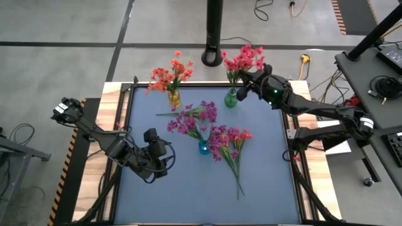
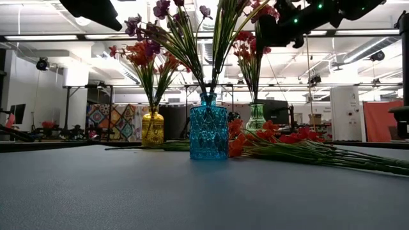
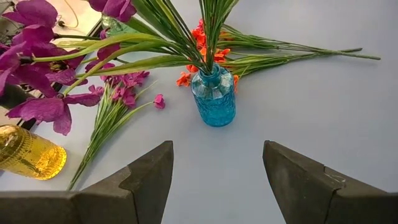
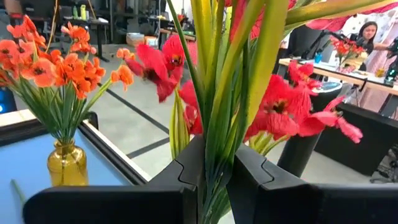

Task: Sort flowers into vase by color
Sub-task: Put the right red flower into the green vase

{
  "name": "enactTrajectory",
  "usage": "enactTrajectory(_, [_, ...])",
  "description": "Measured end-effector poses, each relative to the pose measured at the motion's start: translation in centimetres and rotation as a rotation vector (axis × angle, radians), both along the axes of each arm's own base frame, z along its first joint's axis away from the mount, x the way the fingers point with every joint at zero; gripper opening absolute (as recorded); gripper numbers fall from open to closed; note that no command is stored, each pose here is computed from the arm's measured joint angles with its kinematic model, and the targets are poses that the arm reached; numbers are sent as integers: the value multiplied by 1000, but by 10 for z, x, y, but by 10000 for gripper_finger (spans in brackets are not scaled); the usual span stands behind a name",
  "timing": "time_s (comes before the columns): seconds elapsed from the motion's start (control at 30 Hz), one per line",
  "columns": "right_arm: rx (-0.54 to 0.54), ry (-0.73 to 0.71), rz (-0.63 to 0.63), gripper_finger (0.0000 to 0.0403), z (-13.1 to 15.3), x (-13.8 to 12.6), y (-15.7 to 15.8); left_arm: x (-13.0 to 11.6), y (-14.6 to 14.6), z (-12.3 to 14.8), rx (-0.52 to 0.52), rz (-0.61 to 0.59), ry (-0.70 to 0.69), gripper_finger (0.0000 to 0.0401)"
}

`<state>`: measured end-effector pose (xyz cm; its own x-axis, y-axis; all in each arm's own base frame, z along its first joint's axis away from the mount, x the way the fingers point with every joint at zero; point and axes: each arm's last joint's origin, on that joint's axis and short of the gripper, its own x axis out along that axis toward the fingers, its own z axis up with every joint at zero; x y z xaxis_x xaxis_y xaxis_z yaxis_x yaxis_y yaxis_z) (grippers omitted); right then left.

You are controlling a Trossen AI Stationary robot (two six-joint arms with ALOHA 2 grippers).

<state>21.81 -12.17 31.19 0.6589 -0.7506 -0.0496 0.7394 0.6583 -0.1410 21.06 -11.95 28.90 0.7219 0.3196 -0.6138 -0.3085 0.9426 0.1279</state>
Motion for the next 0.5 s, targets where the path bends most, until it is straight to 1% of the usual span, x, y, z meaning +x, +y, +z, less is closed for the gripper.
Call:
enactTrajectory(0.17, [34,22,-7,43,-5,1,-1,0,0,0,0,0,0,231])
enactTrajectory(0.5, [52,54,-10,43,-9,1,-1,0,0,0,0,0,0,231])
